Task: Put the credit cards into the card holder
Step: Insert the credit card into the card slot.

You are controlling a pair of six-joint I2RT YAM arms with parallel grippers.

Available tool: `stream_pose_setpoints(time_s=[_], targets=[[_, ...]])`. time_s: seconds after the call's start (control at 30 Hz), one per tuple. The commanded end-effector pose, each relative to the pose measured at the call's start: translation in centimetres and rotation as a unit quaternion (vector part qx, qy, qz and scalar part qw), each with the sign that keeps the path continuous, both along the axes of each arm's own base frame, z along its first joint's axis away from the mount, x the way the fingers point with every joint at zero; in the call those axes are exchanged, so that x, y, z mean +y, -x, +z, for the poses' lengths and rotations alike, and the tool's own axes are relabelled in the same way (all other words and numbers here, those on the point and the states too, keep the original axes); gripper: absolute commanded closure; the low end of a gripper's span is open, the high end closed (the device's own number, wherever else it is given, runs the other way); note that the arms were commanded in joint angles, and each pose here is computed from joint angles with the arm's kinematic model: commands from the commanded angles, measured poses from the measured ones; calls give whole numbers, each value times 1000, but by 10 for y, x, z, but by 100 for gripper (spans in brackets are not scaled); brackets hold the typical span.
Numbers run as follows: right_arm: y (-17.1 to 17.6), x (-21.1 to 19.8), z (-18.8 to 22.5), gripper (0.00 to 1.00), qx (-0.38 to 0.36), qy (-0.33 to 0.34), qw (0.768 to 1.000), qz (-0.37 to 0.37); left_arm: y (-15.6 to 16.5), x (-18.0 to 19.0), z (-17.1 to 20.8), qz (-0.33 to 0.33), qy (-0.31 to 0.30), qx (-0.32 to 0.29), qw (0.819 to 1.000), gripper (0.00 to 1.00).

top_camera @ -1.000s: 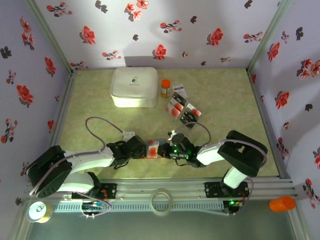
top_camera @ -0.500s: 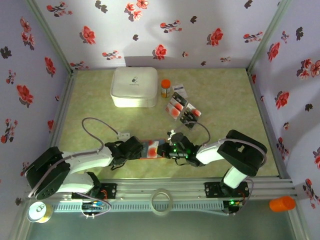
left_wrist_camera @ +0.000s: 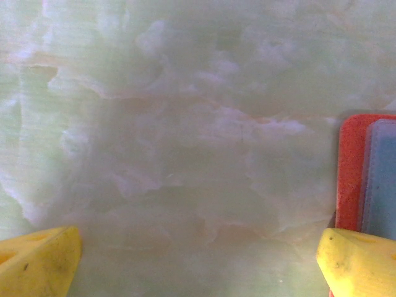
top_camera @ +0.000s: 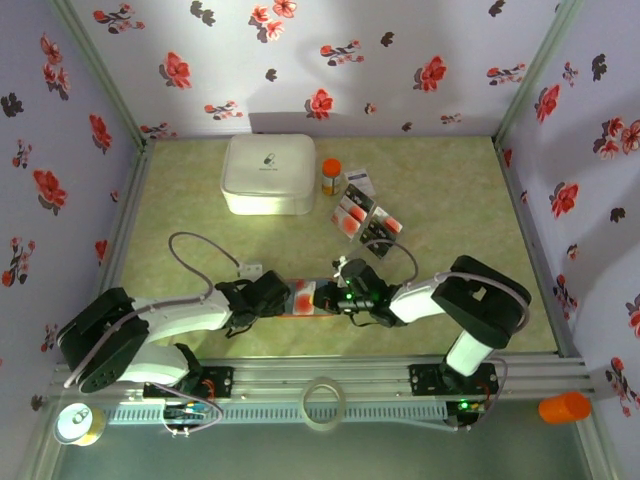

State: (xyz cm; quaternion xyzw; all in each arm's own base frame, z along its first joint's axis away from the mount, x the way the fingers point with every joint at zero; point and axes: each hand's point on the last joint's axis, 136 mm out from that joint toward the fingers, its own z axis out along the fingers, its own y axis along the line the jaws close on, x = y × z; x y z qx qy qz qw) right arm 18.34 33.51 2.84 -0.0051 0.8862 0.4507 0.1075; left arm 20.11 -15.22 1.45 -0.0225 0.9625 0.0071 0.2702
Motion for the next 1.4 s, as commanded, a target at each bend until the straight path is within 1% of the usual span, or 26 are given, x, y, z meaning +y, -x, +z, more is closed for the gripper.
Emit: stream_pose_setpoints(time_s=[0.0, 0.23, 0.37, 0.4, 0.5, 0.57, 0.6, 0.67, 0.8, 0.83, 1.0, 1.2, 1.37], targets=[[13, -9, -26, 100, 37, 40, 998, 21, 4, 6, -18, -3, -16, 17, 1000, 0], [11, -2, -24, 100, 41, 30, 998, 28, 4, 6, -19, -5, -14, 16, 1000, 0], [10, -2, -11, 77, 26, 39, 998, 49, 4, 5, -18, -6, -12, 16, 1000, 0], [8, -5, -6, 72, 16, 47, 997, 55, 4, 5, -18, -6, -12, 16, 1000, 0], [6, -17, 5, 67, -6, 89, 994, 66, 4, 3, -17, -8, -9, 14, 1000, 0], [2, -23, 15, 65, -19, 103, 992, 71, 4, 4, -17, -9, -9, 14, 1000, 1], [1, -25, 19, 66, -23, 108, 991, 72, 4, 3, -17, -10, -8, 14, 1000, 1], [-2, -25, 25, 70, -31, 115, 990, 78, 3, 2, -16, -10, -6, 12, 1000, 1], [-8, -16, 29, 85, -33, 118, 989, 87, 2, 1, -16, -11, -4, 10, 1000, 1], [-10, -13, 27, 87, -32, 119, 989, 87, 3, 2, -17, -11, -4, 11, 1000, 1], [-13, -2, 17, 92, -26, 128, 987, 92, 2, 0, -16, -13, -2, 10, 1000, 1], [-14, 10, 4, 93, -15, 135, 986, 101, 2, 0, -17, -14, 1, 10, 1000, 0], [-11, 28, 1, 95, -11, 138, 983, 121, 2, -2, -18, -15, 4, 10, 1000, 1]])
